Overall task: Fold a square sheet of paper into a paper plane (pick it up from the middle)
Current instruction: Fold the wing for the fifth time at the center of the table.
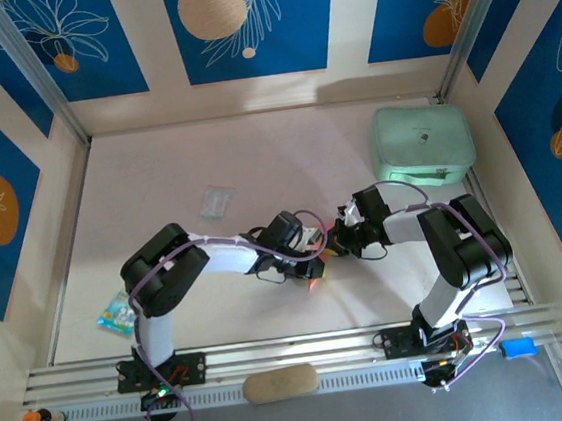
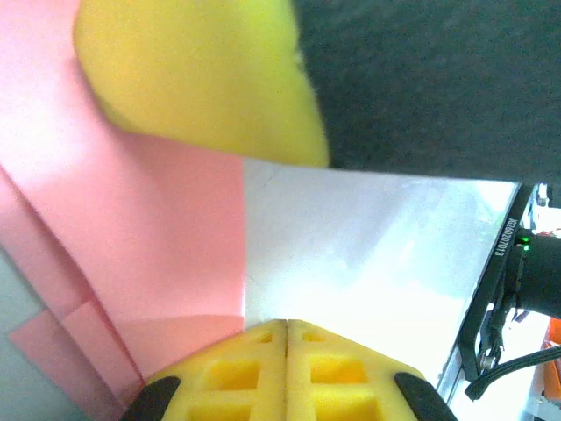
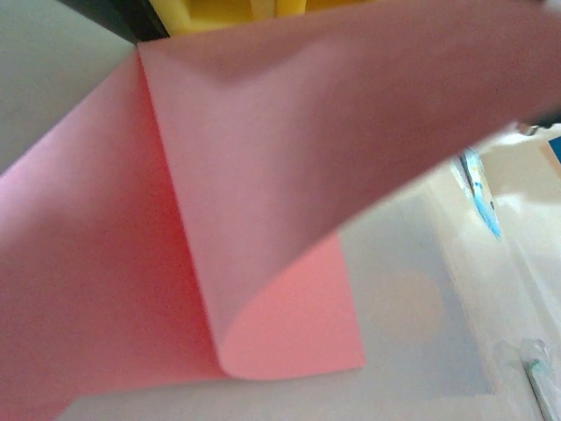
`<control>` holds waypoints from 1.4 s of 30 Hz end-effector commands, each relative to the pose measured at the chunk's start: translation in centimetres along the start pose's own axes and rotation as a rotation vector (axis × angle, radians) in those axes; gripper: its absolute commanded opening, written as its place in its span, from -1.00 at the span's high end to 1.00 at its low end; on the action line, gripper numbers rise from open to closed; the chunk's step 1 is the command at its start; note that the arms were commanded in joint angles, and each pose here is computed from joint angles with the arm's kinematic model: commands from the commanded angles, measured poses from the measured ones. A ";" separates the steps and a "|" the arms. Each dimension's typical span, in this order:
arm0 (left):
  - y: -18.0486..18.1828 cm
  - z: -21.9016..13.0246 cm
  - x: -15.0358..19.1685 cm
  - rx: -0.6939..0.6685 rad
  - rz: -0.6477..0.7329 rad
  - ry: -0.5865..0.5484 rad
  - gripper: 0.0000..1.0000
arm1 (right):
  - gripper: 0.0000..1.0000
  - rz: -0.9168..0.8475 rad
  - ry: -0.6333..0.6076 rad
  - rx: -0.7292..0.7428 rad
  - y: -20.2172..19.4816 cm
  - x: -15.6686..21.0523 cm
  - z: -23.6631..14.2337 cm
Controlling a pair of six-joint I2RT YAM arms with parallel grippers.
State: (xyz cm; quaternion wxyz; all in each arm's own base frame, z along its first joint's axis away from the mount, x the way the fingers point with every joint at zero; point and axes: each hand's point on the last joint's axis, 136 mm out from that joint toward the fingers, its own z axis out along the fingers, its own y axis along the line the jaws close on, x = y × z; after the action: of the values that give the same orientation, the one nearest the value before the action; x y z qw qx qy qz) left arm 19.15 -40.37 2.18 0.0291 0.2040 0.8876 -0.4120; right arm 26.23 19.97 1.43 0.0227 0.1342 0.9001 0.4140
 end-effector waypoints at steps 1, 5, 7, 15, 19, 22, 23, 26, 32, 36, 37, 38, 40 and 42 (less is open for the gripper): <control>3.2 -0.1 3.0 -0.087 -0.042 0.058 0.93 | 0.90 0.079 -0.002 0.146 -3.8 0.7 0.4; 3.5 -0.7 4.1 -0.086 -0.062 0.060 0.92 | 0.90 0.078 -0.003 0.147 -3.8 0.7 0.4; 3.5 -1.1 4.5 -0.085 -0.064 0.058 0.92 | 0.90 0.080 -0.003 0.148 -3.8 0.7 0.4; 4.1 -2.3 7.1 -0.128 -0.057 0.119 0.94 | 0.90 0.081 -0.003 0.149 -3.9 0.7 0.4; 4.5 -3.3 8.1 -0.165 -0.042 0.131 0.95 | 0.90 0.082 -0.002 0.150 -3.9 0.7 0.4; 4.5 -3.7 8.4 -0.186 -0.021 0.146 0.96 | 0.90 0.081 -0.002 0.151 -3.9 0.8 0.4; 4.5 -3.8 8.5 -0.190 -0.012 0.153 0.96 | 0.90 0.081 -0.002 0.150 -3.8 0.7 0.4; 4.0 -4.1 8.3 -0.191 0.013 0.152 0.96 | 0.90 0.079 -0.002 0.151 -3.8 0.8 0.4; 2.2 -5.5 5.9 -0.188 0.054 0.037 1.00 | 0.90 0.079 0.000 0.150 -3.8 0.8 0.4; -0.4 -5.9 3.4 -0.112 0.077 -0.049 1.00 | 0.90 0.076 0.000 0.147 -3.6 0.8 0.5; -1.2 -5.7 2.8 -0.081 0.084 -0.057 1.00 | 0.90 0.076 -0.001 0.148 -3.6 0.8 0.5; -1.9 -5.5 2.2 -0.053 0.091 -0.061 1.00 | 0.90 0.076 0.000 0.149 -3.6 0.8 0.5; -2.6 -4.9 1.2 -0.028 0.092 -0.067 1.00 | 0.90 0.075 0.001 0.149 -3.6 0.9 0.5; -2.4 -4.3 0.2 -0.036 0.076 -0.074 1.00 | 0.90 0.077 0.003 0.147 -3.6 0.9 0.5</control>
State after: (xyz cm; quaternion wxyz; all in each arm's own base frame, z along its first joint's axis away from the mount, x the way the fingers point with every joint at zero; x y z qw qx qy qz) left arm 17.45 -36.57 5.71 0.0742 0.2250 0.8948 -0.3784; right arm 26.05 20.20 1.43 0.0205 0.1305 0.9006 0.4141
